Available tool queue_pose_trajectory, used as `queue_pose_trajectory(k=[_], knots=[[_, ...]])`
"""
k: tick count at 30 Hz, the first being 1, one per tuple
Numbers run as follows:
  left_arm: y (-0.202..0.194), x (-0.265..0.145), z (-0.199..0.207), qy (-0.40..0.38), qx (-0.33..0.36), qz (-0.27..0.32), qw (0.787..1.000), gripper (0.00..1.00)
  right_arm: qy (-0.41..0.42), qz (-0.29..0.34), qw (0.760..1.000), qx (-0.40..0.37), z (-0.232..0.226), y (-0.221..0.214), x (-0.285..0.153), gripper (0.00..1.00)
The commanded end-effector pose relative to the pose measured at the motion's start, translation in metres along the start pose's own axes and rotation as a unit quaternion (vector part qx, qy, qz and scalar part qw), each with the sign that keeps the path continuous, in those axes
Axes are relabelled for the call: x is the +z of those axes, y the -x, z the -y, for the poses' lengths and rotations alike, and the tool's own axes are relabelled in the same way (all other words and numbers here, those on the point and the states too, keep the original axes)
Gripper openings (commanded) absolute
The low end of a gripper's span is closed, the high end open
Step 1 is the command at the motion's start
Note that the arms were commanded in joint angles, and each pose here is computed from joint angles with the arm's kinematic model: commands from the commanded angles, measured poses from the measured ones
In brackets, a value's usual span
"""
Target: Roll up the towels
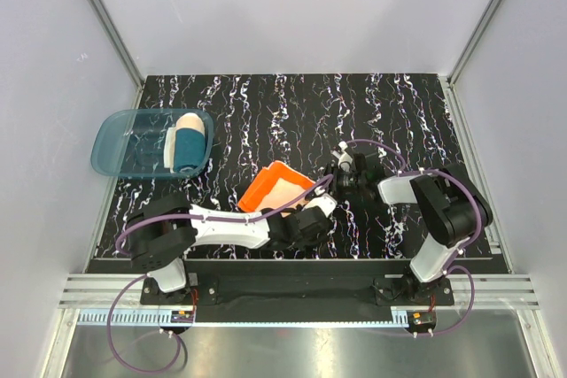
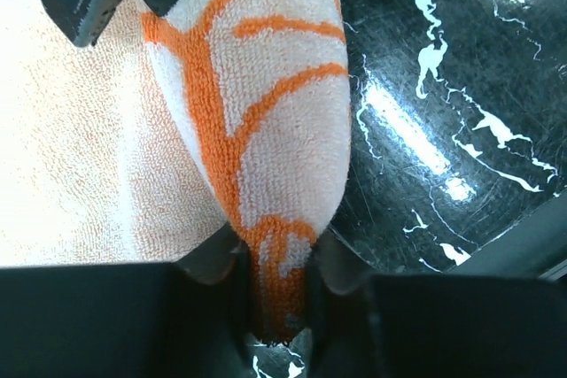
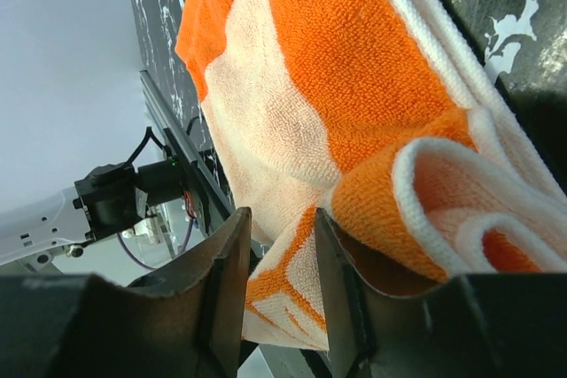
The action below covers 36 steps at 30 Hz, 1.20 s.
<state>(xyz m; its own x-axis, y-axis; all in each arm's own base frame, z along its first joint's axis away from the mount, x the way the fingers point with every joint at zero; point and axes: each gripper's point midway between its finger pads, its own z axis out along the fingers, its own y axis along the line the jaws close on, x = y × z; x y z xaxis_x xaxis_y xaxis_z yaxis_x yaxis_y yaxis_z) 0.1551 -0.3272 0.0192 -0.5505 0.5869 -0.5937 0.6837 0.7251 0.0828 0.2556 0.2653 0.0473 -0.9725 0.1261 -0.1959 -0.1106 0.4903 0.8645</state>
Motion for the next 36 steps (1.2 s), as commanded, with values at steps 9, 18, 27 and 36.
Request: queue_pose_trajectory(k=[9, 18, 27, 36], knots=[[-0.005, -0.004, 0.02, -0.084, -0.113, -0.008, 0.99, 0.0, -0.096, 0.033, 0.995, -0.021, -0.006, 0.015, -0.023, 0.64], [-0.007, -0.005, 0.023, -0.126, -0.175, -0.006, 0.977, 0.0, -0.217, 0.149, 0.964, -0.034, -0.045, 0.069, -0.085, 0.8], [0.001, -0.007, 0.025, -0.182, -0.26, 0.007, 0.948, 0.0, -0.175, 0.143, 0.974, -0.014, -0.048, 0.025, -0.097, 0.8], [0.001, -0.001, 0.028, -0.185, -0.262, 0.003, 0.947, 0.0, -0.167, 0.119, 0.978, 0.048, 0.004, -0.013, -0.07, 0.83]])
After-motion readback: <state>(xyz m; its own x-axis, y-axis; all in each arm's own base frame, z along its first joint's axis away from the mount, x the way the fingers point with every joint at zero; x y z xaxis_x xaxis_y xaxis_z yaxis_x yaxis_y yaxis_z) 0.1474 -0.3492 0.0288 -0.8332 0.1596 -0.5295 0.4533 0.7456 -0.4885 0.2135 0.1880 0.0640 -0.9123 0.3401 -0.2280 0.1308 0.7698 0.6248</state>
